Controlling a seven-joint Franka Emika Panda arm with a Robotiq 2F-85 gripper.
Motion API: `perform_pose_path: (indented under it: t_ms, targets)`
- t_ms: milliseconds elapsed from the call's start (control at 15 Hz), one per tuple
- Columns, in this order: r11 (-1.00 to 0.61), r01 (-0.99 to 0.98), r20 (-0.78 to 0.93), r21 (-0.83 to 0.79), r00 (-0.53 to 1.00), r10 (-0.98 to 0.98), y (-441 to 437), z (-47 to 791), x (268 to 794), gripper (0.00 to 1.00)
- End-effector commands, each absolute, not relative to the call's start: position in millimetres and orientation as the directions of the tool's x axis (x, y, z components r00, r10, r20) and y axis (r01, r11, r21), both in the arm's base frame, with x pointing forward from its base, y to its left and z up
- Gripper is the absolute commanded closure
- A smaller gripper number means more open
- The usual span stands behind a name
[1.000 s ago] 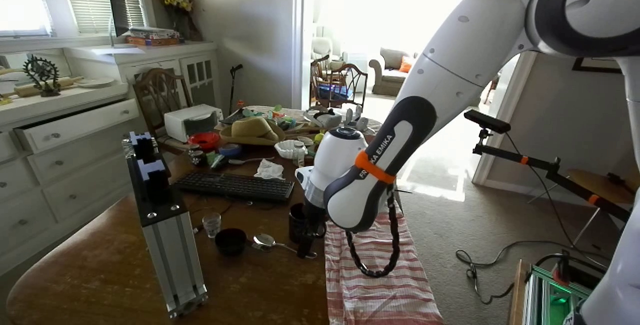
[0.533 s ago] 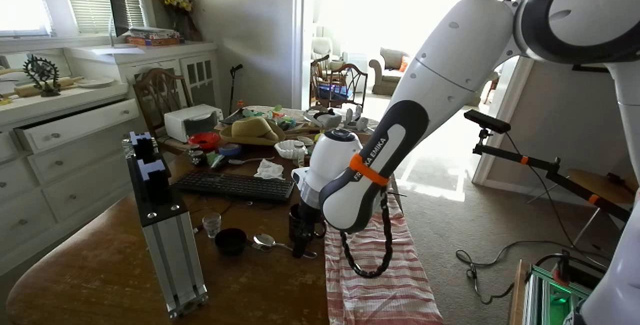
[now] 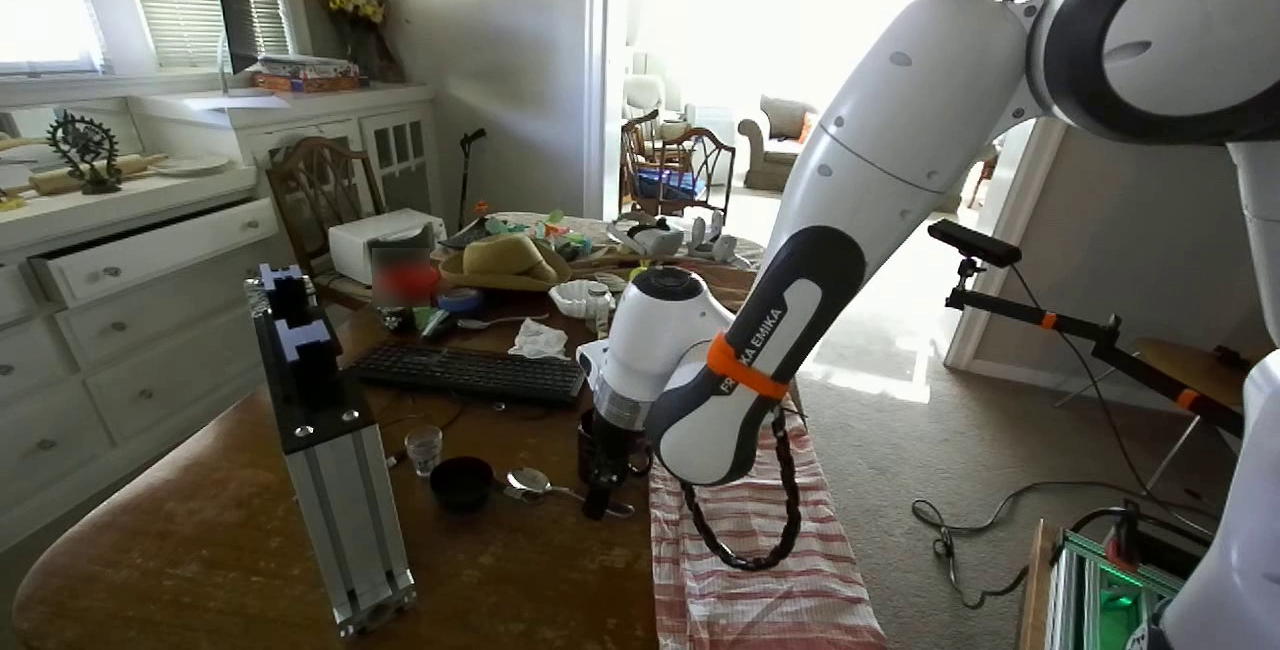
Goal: Put the spoon in the cup, then move the cup backwards
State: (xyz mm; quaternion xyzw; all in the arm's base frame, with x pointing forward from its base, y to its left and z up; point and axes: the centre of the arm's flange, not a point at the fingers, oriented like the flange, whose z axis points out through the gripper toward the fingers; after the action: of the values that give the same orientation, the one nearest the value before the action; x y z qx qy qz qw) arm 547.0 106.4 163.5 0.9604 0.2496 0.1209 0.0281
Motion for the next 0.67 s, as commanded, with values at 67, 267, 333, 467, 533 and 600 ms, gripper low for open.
perform_pose_path:
  t_ms: [67, 267, 333, 467, 533, 600]
  targets:
    - [-0.875, 0.459, 0.235, 0.157, 0.843, 0.484, 124.0, 149.5, 546.4, 0.0]
    - [-0.873, 0.472, 0.258, 0.123, 0.834, 0.487, 126.4, 138.3, 555.2, 0.0]
    - [-0.871, 0.475, 0.267, 0.124, 0.83, 0.49, 127.2, 135.7, 558.0, 0.0]
    - [-0.87, 0.469, 0.27, 0.15, 0.827, 0.493, 128.3, 129.6, 565.2, 0.0]
    - [-0.867, 0.471, 0.272, 0.162, 0.823, 0.498, 128.4, 127.8, 569.7, 0.0]
    - [-0.865, 0.472, 0.273, 0.169, 0.821, 0.502, 127.8, 125.6, 572.3, 0.0]
